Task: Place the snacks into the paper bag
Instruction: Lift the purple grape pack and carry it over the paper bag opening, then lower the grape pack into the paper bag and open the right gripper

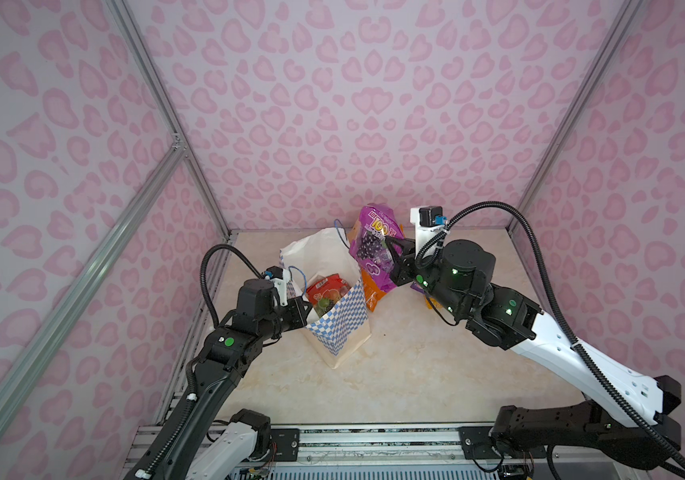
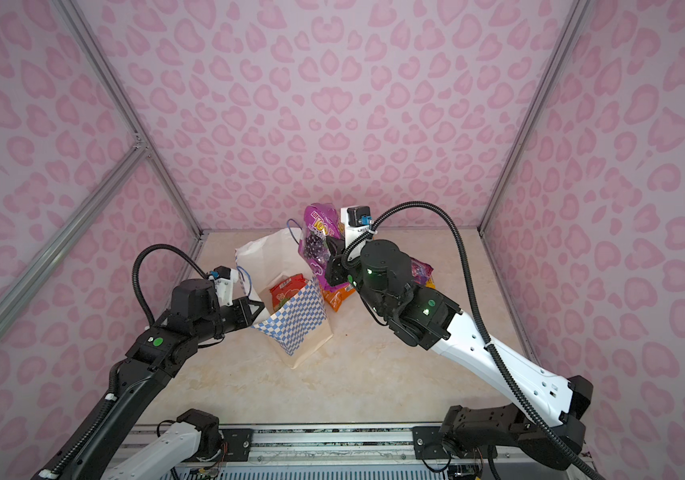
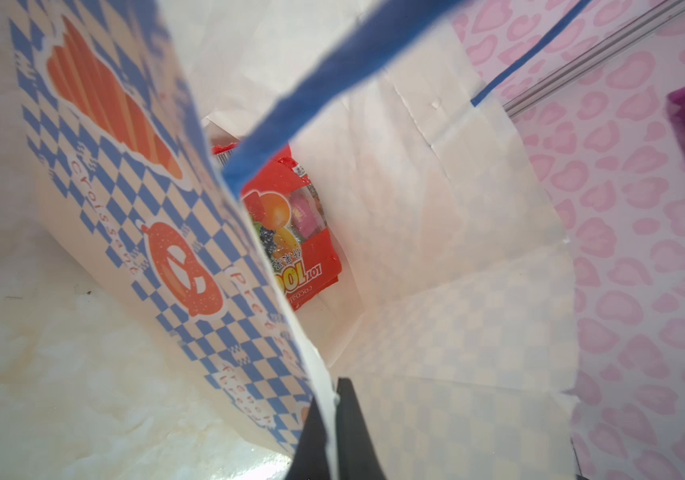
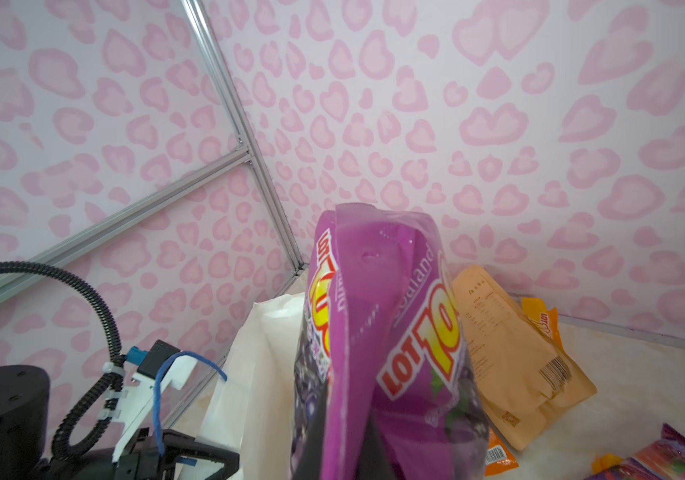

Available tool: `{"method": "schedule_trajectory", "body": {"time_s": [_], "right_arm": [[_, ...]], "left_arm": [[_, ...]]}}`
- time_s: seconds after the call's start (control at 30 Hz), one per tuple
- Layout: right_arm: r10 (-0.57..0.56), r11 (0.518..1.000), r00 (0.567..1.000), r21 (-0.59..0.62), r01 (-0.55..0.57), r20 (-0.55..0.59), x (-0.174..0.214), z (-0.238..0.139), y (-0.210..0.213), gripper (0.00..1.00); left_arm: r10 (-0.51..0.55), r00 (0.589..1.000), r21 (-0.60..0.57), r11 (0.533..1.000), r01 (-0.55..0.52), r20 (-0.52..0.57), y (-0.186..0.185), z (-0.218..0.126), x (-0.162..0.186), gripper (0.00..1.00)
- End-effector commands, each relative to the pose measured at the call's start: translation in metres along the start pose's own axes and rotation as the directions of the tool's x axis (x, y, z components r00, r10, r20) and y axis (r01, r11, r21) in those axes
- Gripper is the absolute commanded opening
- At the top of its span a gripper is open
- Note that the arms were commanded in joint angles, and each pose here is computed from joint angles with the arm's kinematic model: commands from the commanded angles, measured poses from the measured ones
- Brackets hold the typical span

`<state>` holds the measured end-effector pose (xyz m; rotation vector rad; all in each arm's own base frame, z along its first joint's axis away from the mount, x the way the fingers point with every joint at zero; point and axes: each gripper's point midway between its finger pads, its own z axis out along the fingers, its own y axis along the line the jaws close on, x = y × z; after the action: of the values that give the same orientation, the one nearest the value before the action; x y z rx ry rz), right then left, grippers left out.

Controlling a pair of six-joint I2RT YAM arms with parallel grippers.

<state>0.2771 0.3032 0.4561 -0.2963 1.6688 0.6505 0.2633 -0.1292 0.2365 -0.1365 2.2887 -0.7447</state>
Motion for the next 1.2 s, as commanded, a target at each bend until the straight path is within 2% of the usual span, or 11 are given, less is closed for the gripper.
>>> {"method": "schedule_trajectory", "body": {"time_s": [0.0, 0.1, 0.23, 0.37, 0.63, 0.77, 1.03, 1.17], "right_arm": [[-0.027, 0.998, 0.992, -0.046, 0.033, 0.121, -0.035, -0.004, 0.029, 0.0], [-0.036, 0.994, 0.992, -0.098, 0.049, 0.123, -0.036, 0.0, 0.055, 0.0], [-0.053, 0.989, 0.991, -0.132, 0.069, 0.122, -0.036, 0.01, 0.079, 0.0], [-0.056, 0.991, 0.992, -0.112, 0.069, 0.112, -0.029, 0.028, 0.084, 0.0], [-0.05, 0.998, 0.998, -0.027, 0.051, 0.031, 0.004, 0.081, 0.07, 0.0], [-0.043, 0.999, 0.999, 0.028, 0.044, -0.005, 0.023, 0.098, 0.058, 0.0], [-0.052, 0.997, 0.993, 0.053, 0.058, -0.103, 0.07, 0.127, 0.058, 0.0], [-0.031, 0.998, 0.995, 0.048, 0.036, -0.095, 0.064, 0.133, 0.057, 0.0]], "left_arm": [[0.005, 1.0, -0.164, 0.986, -0.009, -0.02, 0.029, -0.006, 0.006, 0.03], [0.007, 0.999, -0.22, 0.975, -0.017, -0.044, 0.039, -0.007, 0.01, 0.03], [0.038, 0.997, -0.212, 0.976, -0.053, -0.074, 0.035, -0.008, 0.009, 0.03], [0.053, 0.996, -0.194, 0.979, -0.065, -0.065, 0.025, -0.013, -0.001, 0.03], [0.074, 0.997, -0.068, 0.995, -0.071, 0.032, -0.008, -0.02, -0.028, 0.04], [0.061, 0.997, -0.075, 0.996, -0.057, 0.045, -0.007, -0.014, -0.033, 0.04], [0.062, 0.998, -0.069, 0.996, -0.061, 0.021, -0.007, -0.006, -0.031, 0.04], [0.066, 0.998, -0.073, 0.995, -0.065, 0.016, -0.005, -0.005, -0.03, 0.04]]}}
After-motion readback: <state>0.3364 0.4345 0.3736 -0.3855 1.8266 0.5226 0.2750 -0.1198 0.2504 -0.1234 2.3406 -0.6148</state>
